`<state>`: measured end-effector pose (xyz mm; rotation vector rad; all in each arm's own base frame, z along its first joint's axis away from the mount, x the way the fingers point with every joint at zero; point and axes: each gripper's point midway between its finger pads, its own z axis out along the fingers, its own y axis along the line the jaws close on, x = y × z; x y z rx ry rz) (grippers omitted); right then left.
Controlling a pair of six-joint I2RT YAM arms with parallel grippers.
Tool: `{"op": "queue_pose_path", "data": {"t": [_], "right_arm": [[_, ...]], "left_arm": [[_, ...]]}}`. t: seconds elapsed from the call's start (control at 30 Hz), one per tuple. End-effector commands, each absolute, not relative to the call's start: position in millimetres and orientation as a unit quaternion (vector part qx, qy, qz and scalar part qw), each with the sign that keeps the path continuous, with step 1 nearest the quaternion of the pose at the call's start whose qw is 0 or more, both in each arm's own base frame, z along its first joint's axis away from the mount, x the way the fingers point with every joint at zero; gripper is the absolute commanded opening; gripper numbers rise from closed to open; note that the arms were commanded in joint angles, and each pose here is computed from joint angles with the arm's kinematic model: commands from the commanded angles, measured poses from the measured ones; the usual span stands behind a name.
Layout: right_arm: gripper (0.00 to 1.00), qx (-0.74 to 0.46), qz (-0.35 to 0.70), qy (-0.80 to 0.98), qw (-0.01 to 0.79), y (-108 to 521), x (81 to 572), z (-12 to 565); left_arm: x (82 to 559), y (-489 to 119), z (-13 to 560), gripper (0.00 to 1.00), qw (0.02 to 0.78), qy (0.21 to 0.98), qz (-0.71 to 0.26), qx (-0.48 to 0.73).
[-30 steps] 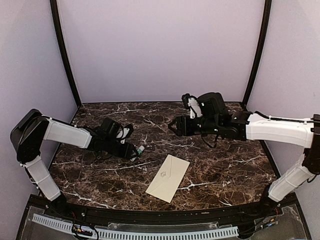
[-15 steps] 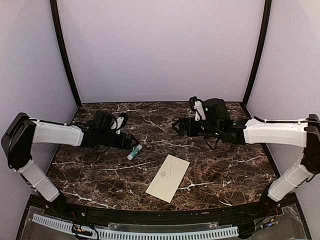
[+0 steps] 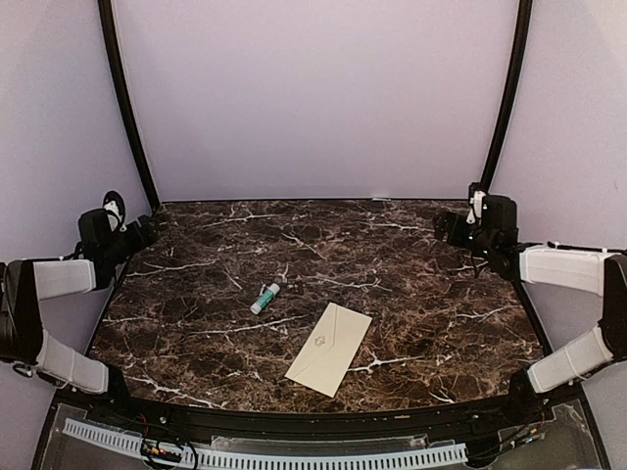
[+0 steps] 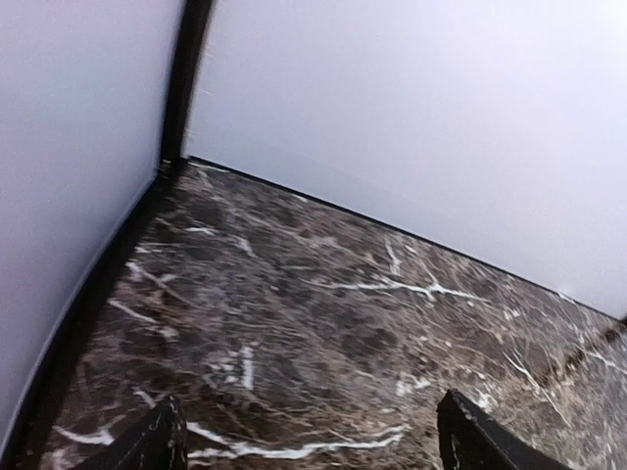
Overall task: Place the letter into the envelope and seal it
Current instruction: Reset both arms
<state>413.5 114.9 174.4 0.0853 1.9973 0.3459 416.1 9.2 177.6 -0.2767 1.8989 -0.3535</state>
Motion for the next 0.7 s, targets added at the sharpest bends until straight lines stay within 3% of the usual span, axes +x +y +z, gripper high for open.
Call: {"op": "queue_pose_path", "data": {"t": [0.0,0.13,0.27,0.67], "right_arm": [[0.97,0.052,0.099,0.769,0.63,54,399,220],[0.98,0.062,0.06,0.724,0.685,21,368,226],[0.98,0.06,0.028,0.69,0.721,8,342,221],[0.99,0.066,0.01,0.695,0.716,1,332,199]], "left_arm": [[393,57,216,0.89,0.664,0.73,-0.075,-0.145],[367,75,217,0.91,0.706,0.691,-0.002,-0.153],[348,69,211,0.91,0.728,0.673,0.007,-0.132],[350,59,190,0.95,0.714,0.693,0.0,-0.099]]}}
